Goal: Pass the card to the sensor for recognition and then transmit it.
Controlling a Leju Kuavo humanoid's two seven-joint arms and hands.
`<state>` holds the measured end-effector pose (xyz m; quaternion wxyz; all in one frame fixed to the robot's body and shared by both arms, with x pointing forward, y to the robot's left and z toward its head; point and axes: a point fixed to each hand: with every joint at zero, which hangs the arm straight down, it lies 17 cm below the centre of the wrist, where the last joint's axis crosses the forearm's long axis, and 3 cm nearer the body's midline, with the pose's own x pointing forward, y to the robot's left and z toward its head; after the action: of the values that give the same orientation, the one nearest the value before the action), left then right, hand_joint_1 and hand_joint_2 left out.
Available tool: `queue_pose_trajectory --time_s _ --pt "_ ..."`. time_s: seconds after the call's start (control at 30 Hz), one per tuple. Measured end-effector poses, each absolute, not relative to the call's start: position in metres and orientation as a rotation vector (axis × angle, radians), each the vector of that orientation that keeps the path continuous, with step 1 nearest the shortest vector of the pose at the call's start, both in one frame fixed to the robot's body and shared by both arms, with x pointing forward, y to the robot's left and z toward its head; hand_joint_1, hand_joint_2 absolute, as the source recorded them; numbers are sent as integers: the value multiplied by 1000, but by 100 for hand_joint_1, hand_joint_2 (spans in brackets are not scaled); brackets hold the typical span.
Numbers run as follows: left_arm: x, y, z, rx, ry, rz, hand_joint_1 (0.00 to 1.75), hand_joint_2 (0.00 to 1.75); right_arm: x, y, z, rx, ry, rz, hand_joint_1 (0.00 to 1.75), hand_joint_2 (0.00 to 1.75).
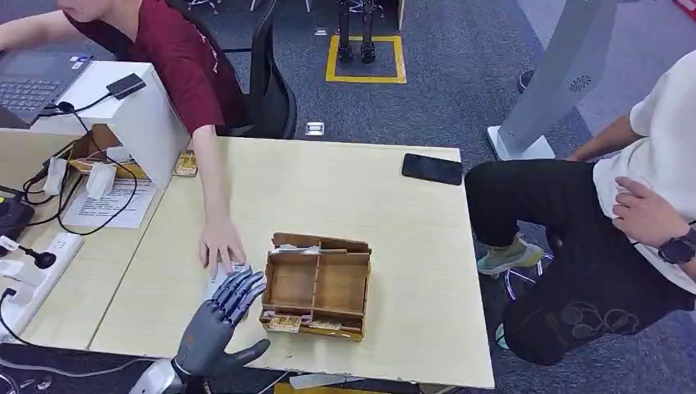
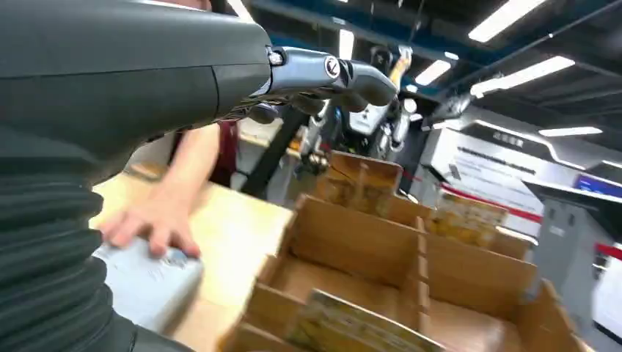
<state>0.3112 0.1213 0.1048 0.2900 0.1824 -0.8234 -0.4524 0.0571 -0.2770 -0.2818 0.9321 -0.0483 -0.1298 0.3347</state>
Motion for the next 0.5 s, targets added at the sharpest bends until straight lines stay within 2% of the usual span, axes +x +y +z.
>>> queue_pose_trajectory --time_s 0.5 --pt "302 95 103 347 -2209 -1201 0 175 57 -277 -282 -98 -265 695 0 175"
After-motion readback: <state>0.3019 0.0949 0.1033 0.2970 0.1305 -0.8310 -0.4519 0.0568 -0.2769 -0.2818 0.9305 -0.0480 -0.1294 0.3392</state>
